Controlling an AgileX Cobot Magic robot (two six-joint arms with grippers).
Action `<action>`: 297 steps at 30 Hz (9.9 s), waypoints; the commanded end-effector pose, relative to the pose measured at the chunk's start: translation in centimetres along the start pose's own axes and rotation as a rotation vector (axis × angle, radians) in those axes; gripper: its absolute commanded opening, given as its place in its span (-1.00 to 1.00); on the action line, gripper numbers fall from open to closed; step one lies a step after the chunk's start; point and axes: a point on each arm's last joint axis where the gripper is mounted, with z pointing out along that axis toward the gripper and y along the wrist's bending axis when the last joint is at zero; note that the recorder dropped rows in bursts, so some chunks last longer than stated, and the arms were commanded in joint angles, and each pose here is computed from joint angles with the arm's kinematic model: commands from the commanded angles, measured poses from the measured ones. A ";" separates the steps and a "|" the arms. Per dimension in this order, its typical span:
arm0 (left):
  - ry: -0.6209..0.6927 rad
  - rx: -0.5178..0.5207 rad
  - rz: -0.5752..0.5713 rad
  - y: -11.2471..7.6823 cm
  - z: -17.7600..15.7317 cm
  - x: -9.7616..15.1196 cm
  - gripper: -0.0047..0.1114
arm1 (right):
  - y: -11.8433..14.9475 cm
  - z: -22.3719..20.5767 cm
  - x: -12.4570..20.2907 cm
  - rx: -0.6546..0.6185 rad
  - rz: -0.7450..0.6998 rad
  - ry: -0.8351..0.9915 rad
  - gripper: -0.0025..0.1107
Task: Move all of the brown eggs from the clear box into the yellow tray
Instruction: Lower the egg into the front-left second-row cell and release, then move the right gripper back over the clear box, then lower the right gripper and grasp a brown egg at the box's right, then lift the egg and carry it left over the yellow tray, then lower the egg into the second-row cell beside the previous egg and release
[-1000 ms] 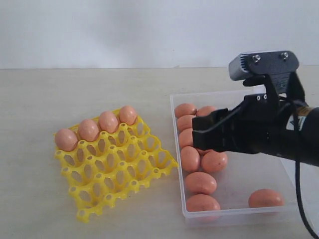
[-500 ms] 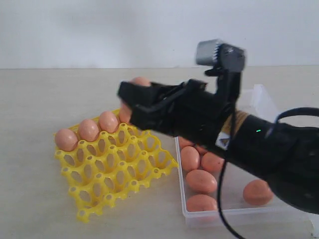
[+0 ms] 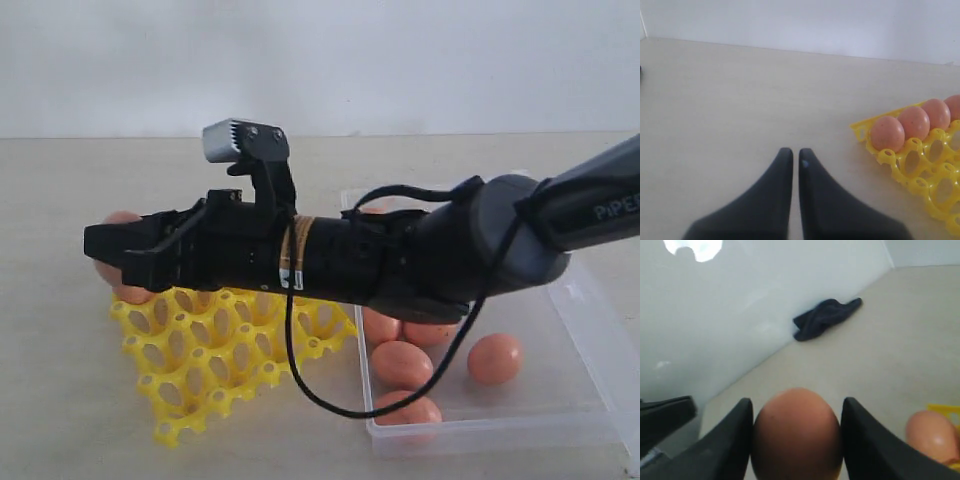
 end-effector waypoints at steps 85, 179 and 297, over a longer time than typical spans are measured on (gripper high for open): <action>-0.005 -0.002 0.002 0.0 0.0 0.0 -0.85 | -3.9 6.1 5.2 0.120 -0.307 0.343 0.00; -0.005 -0.002 0.002 0.0 0.0 0.0 -0.85 | -9.2 -20.9 -0.8 1.058 0.962 0.441 0.14; -0.005 -0.002 0.002 0.0 0.0 0.0 -0.85 | -7.1 1.9 2.8 0.238 -0.220 0.345 -0.96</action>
